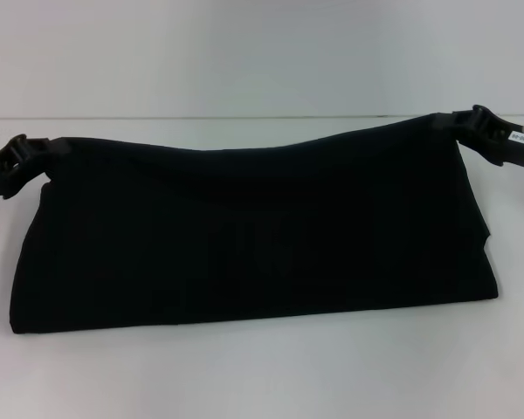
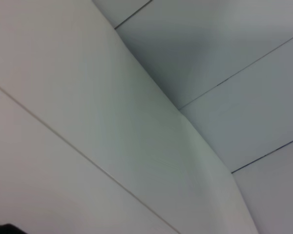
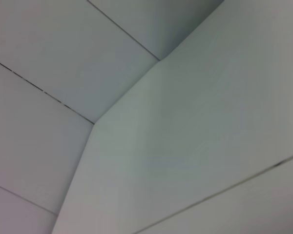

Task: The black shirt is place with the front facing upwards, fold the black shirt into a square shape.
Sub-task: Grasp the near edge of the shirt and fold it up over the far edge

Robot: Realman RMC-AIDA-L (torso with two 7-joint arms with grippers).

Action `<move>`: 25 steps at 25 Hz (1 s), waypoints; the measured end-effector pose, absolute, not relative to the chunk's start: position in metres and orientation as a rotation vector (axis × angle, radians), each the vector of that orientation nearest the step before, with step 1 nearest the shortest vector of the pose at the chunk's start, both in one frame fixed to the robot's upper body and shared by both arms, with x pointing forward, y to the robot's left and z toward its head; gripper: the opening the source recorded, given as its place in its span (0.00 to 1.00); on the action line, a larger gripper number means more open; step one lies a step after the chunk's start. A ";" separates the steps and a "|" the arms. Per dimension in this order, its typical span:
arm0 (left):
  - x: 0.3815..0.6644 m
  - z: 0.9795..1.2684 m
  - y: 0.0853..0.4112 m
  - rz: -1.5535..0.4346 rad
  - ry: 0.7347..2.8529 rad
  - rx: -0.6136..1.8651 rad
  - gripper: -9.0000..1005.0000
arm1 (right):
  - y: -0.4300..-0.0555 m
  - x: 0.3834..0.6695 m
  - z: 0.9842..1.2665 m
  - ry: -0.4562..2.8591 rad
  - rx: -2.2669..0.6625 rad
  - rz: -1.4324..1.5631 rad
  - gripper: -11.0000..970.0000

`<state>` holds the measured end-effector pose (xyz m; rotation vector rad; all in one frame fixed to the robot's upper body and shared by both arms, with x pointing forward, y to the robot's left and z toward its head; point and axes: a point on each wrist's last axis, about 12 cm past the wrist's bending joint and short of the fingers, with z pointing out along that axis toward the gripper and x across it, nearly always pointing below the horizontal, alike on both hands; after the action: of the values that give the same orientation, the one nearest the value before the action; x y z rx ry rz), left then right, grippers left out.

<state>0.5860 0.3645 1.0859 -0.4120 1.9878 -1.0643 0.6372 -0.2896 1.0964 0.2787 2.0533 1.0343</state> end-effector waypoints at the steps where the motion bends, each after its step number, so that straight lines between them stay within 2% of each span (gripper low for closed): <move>1: 0.588 1.085 0.363 -1.057 1.988 -0.410 0.06 | -0.288 0.638 1.096 2.054 0.282 1.026 0.15; 11: 0.602 1.078 0.347 -0.954 1.972 -0.445 0.07 | -0.271 0.650 1.087 2.071 0.303 0.876 0.16; 21: 0.607 1.069 0.338 -0.871 1.931 -0.497 0.07 | -0.253 0.658 1.083 2.093 0.201 0.724 0.17; 25: 0.606 1.067 0.340 -0.851 1.919 -0.521 0.19 | -0.253 0.659 1.082 2.092 0.214 0.723 0.29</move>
<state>0.6061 0.3397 1.0675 -0.5210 1.9190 -0.8512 0.6586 -0.2531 1.0823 0.2140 2.0919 0.7226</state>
